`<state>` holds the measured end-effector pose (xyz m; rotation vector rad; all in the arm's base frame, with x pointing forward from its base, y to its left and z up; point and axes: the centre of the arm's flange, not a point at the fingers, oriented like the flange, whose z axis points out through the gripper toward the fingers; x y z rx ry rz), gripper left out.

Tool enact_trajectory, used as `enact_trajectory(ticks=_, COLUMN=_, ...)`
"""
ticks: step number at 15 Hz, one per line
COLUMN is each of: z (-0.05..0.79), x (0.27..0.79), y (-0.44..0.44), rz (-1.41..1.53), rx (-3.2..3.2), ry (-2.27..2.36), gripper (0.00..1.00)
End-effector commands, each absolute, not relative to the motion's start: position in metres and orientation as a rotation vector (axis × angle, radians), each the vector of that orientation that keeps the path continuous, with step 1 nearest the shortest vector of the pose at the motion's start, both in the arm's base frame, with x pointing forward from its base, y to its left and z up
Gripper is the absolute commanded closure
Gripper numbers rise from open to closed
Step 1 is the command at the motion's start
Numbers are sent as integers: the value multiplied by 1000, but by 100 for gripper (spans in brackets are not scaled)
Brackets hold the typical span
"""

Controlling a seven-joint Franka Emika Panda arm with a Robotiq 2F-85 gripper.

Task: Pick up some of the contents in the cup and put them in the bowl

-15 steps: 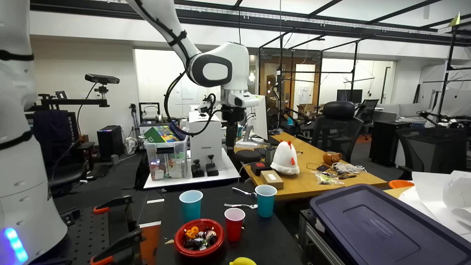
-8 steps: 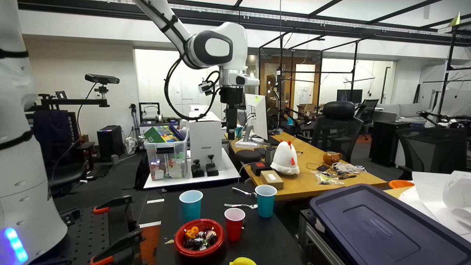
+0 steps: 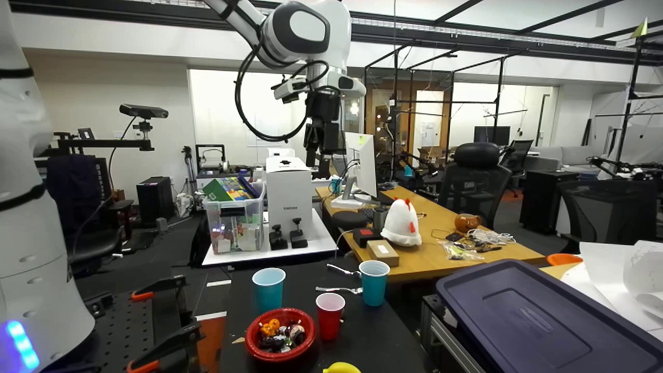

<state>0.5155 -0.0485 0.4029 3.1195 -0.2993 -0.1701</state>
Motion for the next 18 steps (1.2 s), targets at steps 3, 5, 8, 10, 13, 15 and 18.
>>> enact_trajectory(ticks=3, z=425, x=503, y=-52, rz=-142, rx=3082, ry=84, gripper=0)
enact_trajectory(ticks=5, z=428, x=499, y=-51, rz=-105, rx=3066, ry=153, gripper=0)
enact_trajectory(ticks=8, z=425, x=510, y=-51, rz=-120, rx=3079, ry=108, gripper=0)
enact_trajectory(ticks=10, z=426, x=509, y=-52, rz=-116, rx=3079, ry=108, gripper=0)
enact_trajectory(ticks=13, z=422, x=510, y=-52, rz=-127, rx=3079, ry=108, gripper=0)
enact_trajectory(ticks=15, z=421, x=510, y=-52, rz=-129, rx=3079, ry=108, gripper=0)
enact_trajectory(ticks=18, z=421, x=510, y=-52, rz=-129, rx=3079, ry=108, gripper=0)
